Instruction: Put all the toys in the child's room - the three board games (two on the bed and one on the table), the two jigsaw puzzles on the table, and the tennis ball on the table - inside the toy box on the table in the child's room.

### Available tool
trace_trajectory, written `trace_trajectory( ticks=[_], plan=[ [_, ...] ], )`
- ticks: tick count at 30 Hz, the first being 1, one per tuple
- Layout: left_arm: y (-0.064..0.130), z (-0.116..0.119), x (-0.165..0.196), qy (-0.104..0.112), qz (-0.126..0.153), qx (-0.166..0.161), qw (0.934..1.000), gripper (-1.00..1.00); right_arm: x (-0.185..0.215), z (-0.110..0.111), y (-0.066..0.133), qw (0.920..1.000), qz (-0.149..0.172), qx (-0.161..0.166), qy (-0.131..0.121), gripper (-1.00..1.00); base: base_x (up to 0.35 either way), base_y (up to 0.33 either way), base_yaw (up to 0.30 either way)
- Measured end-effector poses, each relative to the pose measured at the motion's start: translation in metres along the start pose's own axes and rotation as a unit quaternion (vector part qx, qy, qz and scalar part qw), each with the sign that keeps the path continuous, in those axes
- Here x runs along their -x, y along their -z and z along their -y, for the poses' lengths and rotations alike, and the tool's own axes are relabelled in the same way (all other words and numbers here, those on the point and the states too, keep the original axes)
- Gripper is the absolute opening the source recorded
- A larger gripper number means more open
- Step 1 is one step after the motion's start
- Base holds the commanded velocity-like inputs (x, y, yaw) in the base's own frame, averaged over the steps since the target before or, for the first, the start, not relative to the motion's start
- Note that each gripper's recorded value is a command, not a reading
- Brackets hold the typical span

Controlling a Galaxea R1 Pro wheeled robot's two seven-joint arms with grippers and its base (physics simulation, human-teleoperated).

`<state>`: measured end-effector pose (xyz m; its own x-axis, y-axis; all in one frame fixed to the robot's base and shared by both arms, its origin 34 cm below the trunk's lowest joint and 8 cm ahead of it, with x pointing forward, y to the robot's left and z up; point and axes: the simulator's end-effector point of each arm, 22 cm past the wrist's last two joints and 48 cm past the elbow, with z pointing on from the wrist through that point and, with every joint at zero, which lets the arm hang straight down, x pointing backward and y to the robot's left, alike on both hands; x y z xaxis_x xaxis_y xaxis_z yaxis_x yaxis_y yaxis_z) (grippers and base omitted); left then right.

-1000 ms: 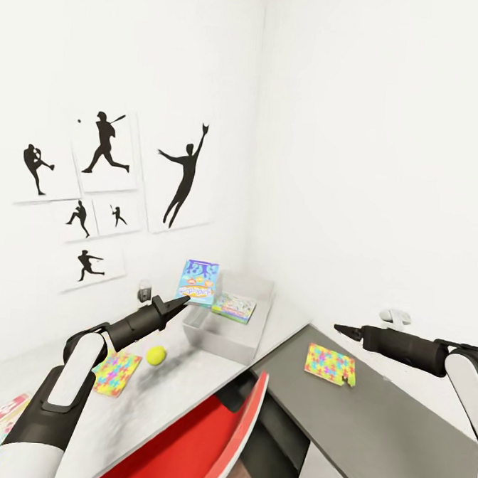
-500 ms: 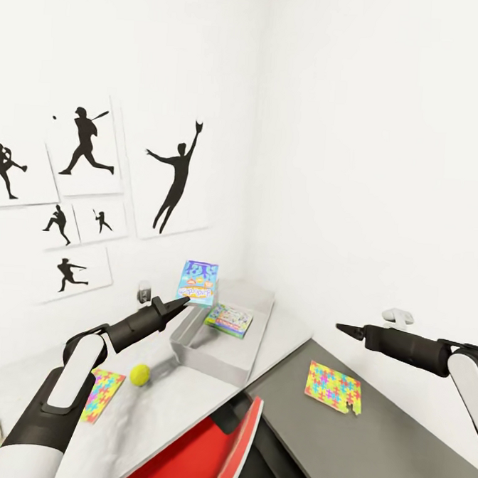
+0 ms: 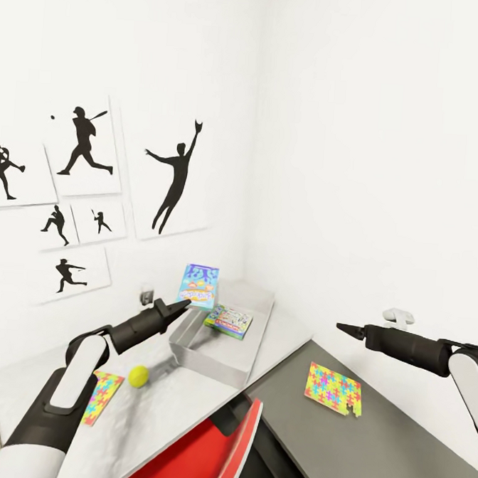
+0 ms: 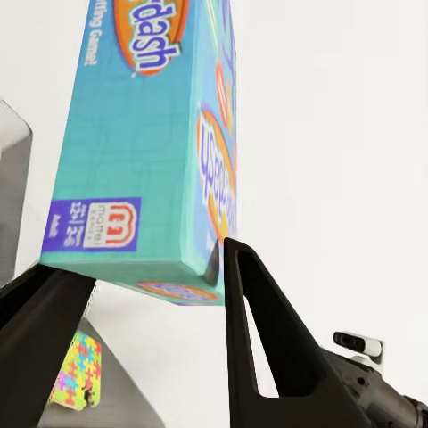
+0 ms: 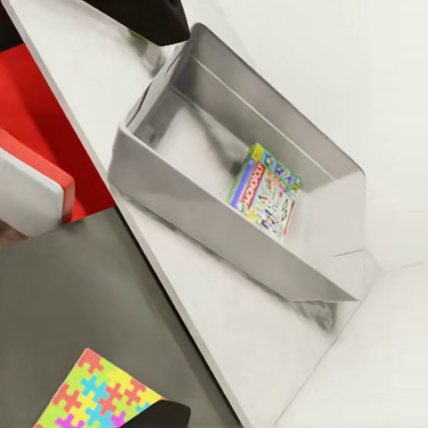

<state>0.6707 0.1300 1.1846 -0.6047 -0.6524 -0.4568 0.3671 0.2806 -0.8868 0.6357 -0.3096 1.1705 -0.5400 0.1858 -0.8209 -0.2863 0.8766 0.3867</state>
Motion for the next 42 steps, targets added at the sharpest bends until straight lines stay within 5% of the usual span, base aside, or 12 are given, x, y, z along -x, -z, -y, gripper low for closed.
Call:
trace_trajectory(
  ticks=[8, 35, 42],
  plan=[
    [-0.011, -0.017, 0.003, 0.011, -0.011, 0.035, 0.9993, -1.0, 0.001, 0.0, 0.001, 1.0, 0.001, 0.001, -0.001, 1.0, 0.0, 0.0, -0.001],
    [-0.011, -0.019, 0.006, 0.017, -0.011, 0.038, 0.9991, -1.0, 0.002, -0.002, 0.002, 1.0, 0.003, 0.003, -0.001, 1.0, -0.048, 0.029, -0.111],
    [-0.012, -0.037, 0.005, 0.03, -0.017, 0.058, 0.9978, -1.0, 0.001, -0.003, 0.001, 1.0, 0.002, 0.004, -0.002, 1.0, -0.006, 0.004, -0.105]
  ],
)
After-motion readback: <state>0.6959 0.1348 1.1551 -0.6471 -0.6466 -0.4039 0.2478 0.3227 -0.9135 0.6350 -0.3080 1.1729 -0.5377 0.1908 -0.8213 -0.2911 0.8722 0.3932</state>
